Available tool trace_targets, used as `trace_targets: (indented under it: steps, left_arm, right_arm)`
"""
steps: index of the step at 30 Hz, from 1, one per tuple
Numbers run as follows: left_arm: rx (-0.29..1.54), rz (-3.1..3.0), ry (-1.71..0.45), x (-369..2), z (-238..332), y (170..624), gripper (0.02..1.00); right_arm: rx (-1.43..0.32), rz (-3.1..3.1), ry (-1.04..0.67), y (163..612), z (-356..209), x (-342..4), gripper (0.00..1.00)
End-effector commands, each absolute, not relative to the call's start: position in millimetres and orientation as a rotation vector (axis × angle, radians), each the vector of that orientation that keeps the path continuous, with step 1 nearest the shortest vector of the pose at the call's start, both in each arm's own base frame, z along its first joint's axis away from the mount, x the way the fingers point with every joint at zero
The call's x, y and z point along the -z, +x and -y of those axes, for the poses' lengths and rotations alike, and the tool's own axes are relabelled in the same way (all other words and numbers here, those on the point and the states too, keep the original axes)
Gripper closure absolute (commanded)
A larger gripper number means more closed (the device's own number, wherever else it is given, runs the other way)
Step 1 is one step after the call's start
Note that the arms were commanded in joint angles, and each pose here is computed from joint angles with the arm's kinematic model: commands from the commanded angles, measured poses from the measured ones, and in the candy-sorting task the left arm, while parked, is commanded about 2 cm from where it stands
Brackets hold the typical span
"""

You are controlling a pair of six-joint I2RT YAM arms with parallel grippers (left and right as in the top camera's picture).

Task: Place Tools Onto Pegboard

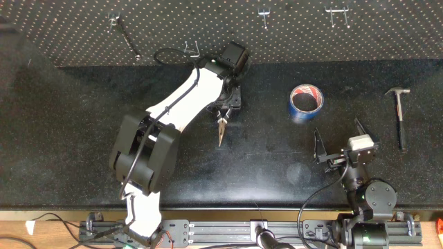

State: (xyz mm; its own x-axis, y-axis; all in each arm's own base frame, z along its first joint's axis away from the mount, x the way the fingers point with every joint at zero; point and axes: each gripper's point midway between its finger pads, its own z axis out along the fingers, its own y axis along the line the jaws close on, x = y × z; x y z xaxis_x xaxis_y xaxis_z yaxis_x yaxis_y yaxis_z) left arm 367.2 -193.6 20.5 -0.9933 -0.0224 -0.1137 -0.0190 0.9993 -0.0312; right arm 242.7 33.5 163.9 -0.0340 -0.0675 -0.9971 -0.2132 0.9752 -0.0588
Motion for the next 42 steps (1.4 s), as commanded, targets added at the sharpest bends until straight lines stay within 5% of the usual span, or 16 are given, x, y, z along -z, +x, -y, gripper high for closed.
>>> trace_targets:
  steps: [1, 4, 5, 6, 11, 16, 20, 22, 26, 30, 37, 42]
  left_arm:
    - [0.043, -3.047, -0.028, -11.4, 195.3, 367.2, 0.544]
    - [0.04, -3.045, -0.027, -11.4, 195.0, 367.5, 0.717]
    - [0.033, -3.043, -0.028, -11.4, 194.2, 367.8, 0.932]
    - [0.067, -3.056, -0.027, -11.3, 198.0, 365.4, 0.989]
    - [0.094, -2.997, -0.027, -36.1, 198.4, 371.1, 0.991]
    - [0.147, -2.778, -0.009, -152.7, 167.2, 337.0, 0.989]
    - [0.211, -2.667, -0.115, -135.5, 110.9, 274.7, 0.989]
    - [0.236, -2.467, -0.21, -143.3, 90.8, 296.9, 0.993]
    - [0.221, -1.87, -0.125, -242.7, 98.0, 411.2, 0.991]
    - [0.218, -1.72, -0.099, -281.1, 104.2, 458.9, 0.991]
    - [0.164, -1.664, -0.078, -301.3, 94.6, 476.7, 0.991]
    - [0.159, -1.747, -0.022, -263.1, 104.5, 488.8, 0.991]
  right_arm:
    - [-0.115, -1.602, -0.232, 242.3, -35.1, -162.9, 0.025]
    - [-0.115, -1.602, -0.232, 242.3, -35.2, -162.9, 0.025]
    - [-0.115, -1.602, -0.232, 242.3, -35.2, -162.9, 0.025]
    - [-0.115, -1.602, -0.232, 242.3, -35.1, -162.9, 0.025]
    - [-0.115, -1.602, -0.232, 242.3, -35.1, -162.9, 0.027]
    - [-0.115, -1.603, -0.232, 242.3, -35.2, -162.8, 0.025]
    - [-0.115, -1.602, -0.232, 242.3, -35.1, -162.9, 0.025]
    - [-0.115, -1.602, -0.232, 242.3, -35.1, -162.9, 0.025]
    - [-0.115, -1.602, -0.232, 242.3, -35.1, -162.9, 0.025]
    - [-0.115, -1.602, -0.232, 242.3, -35.1, -162.9, 0.025]
    - [-0.115, -1.602, -0.232, 242.3, -35.2, -162.9, 0.025]
    - [-0.115, -1.602, -0.232, 242.3, -35.1, -162.9, 0.025]
